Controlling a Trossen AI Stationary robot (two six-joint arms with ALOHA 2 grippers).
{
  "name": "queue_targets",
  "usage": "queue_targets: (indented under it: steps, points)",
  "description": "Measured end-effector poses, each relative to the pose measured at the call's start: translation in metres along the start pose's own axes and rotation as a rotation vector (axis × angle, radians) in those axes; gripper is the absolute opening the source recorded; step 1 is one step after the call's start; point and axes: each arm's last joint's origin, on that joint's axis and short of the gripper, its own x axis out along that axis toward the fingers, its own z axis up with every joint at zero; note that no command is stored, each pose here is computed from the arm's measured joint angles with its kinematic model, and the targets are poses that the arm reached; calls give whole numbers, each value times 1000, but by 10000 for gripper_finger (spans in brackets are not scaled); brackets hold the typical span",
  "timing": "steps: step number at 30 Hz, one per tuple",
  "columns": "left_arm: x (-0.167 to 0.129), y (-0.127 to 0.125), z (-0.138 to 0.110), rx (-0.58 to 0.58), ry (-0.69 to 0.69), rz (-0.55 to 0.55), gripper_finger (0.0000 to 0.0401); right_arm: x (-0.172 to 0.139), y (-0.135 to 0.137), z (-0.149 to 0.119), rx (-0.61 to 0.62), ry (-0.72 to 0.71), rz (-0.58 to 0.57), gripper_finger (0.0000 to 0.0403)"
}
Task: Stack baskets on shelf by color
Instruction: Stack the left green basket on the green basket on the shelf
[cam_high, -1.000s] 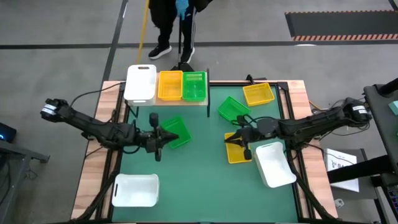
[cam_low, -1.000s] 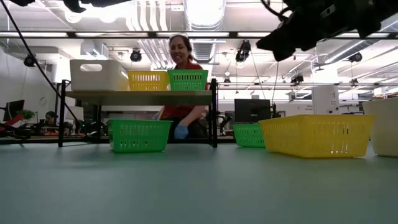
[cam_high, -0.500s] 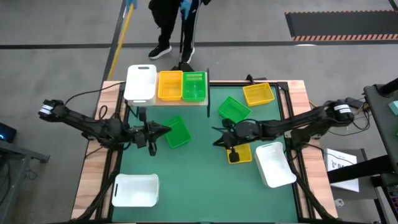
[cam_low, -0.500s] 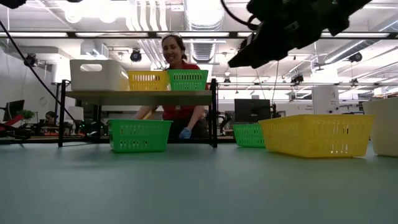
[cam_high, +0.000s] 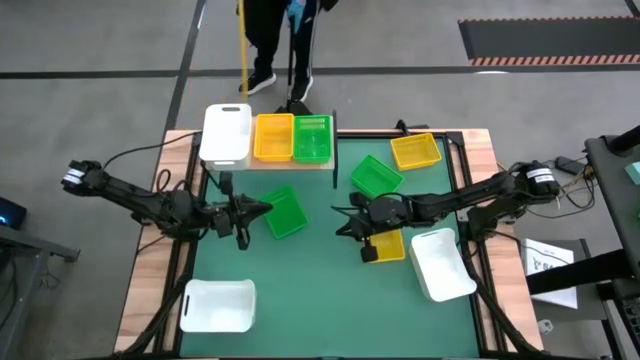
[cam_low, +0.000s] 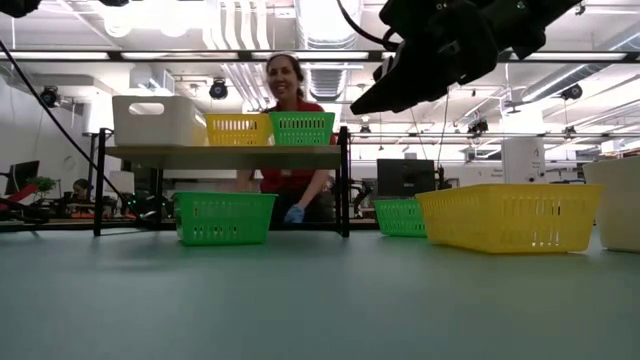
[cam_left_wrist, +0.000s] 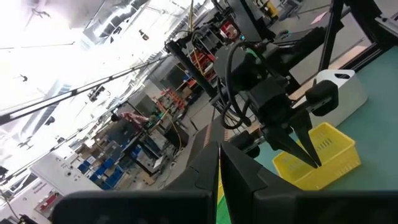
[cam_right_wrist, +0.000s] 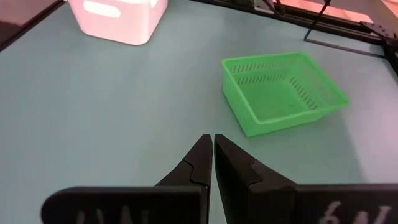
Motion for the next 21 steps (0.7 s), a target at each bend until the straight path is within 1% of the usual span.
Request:
queue_targets:
  steps: [17, 21]
  points:
    - [0, 0, 0, 1, 2, -1, 0, 5, 0, 2, 11, -17, -2, 11]
    - [0, -1, 0, 2, 3, -2, 0, 10, -1, 4, 11, -15, -2, 20]
